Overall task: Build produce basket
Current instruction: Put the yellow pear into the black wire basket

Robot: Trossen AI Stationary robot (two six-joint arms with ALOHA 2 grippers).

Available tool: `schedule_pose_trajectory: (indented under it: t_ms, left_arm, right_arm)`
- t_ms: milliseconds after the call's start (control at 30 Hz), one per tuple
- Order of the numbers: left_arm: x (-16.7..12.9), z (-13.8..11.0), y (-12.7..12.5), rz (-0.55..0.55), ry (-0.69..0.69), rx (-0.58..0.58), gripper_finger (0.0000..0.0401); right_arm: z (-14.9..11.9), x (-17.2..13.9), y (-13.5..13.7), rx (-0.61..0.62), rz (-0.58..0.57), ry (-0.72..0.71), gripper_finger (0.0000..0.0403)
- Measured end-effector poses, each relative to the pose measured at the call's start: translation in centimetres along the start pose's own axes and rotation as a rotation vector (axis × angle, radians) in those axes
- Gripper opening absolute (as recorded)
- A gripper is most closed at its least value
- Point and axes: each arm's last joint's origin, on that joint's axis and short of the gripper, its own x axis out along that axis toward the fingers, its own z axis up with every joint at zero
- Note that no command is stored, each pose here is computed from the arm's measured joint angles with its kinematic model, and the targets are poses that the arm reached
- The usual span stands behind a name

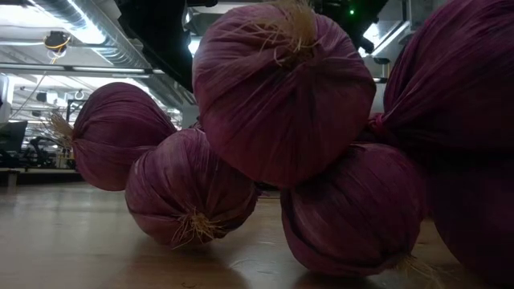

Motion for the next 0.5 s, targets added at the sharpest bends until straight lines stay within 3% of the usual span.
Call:
schedule_pose_trajectory:
  t_ms: [133,267,500]
  left_arm:
    - [0.0,0.0,0.0,0.0,0.0,0.0,0.011]
    - [0.0,0.0,0.0,0.0,0.0,0.0,0.011]
    - [0.0,0.0,0.0,0.0,0.0,0.0,0.011]
  right_arm:
    - [-0.46,0.68,-0.06,0.073,-0.007,0.001,0.0228]
    - [-0.18,0.64,-0.01,0.068,0.002,-0.022,0.0228]
    - [0.44,0.59,0.46,0.066,0.111,-0.057,0.0228]
